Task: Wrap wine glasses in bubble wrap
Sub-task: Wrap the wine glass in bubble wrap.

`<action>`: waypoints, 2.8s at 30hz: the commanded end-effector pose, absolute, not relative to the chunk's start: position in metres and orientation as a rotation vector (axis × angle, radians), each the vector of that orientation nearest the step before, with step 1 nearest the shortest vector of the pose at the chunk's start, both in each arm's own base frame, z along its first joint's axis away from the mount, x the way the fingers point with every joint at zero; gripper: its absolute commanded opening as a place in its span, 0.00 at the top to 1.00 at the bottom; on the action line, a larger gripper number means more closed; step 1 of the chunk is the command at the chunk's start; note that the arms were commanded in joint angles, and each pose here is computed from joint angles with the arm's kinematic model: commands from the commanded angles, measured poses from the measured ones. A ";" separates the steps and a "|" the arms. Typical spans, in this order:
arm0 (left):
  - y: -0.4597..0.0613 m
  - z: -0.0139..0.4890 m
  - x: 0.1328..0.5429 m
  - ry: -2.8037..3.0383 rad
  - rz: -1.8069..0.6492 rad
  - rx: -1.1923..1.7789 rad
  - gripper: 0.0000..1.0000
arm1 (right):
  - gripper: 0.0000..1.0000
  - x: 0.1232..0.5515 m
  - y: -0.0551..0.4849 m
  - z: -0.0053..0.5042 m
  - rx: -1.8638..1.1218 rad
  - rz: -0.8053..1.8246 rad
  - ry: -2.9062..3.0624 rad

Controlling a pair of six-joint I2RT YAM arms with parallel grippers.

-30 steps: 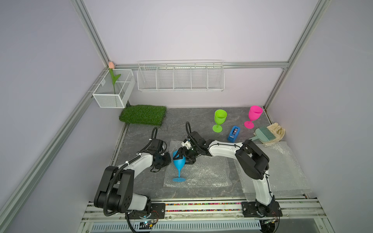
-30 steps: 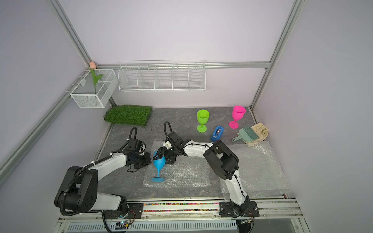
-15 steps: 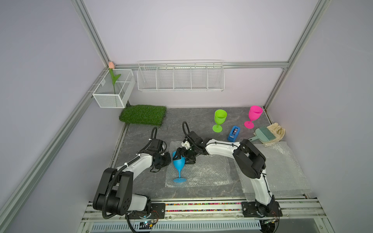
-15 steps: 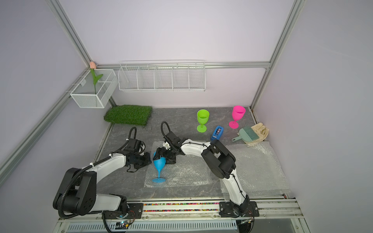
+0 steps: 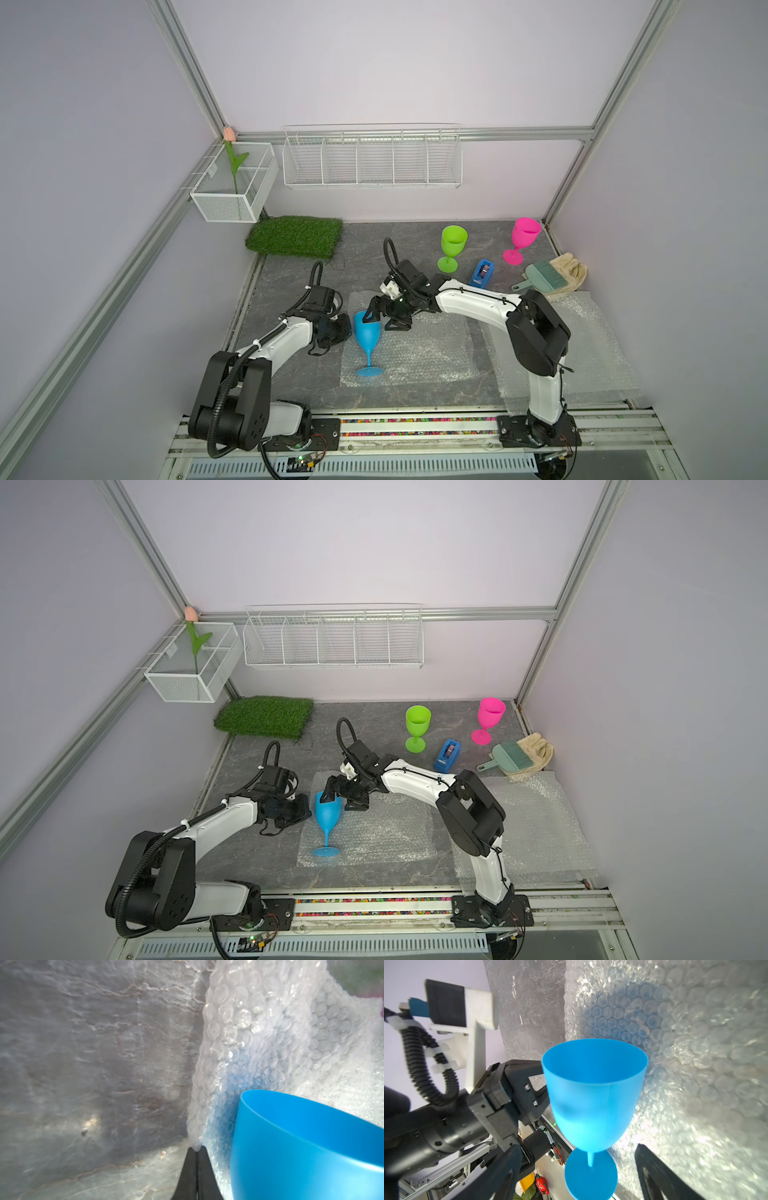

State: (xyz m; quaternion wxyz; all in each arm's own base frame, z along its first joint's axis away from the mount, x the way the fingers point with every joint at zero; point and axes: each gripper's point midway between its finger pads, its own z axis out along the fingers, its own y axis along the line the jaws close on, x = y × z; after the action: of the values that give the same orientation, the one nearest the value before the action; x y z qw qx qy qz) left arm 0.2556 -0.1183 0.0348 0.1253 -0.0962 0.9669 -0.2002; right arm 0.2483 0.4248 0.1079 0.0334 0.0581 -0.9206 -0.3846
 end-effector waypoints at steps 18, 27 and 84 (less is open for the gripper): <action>-0.161 0.100 0.266 2.723 -0.738 -0.025 1.00 | 0.66 0.256 0.383 0.058 0.161 -1.039 -2.893; -0.201 0.109 0.268 2.733 -0.771 0.080 1.00 | 0.71 0.259 0.375 0.040 0.122 -1.004 -2.902; -0.233 0.124 0.274 2.721 -0.578 0.202 0.35 | 0.93 0.303 0.326 0.062 -0.020 -1.257 -2.934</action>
State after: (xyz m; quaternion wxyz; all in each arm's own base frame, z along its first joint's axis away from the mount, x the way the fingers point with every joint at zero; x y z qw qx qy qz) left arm 0.2718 -0.2453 0.1259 0.1723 0.0686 0.9515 -0.2454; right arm 0.3082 0.3371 0.0783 -0.0339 -0.0040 -0.9080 -0.4175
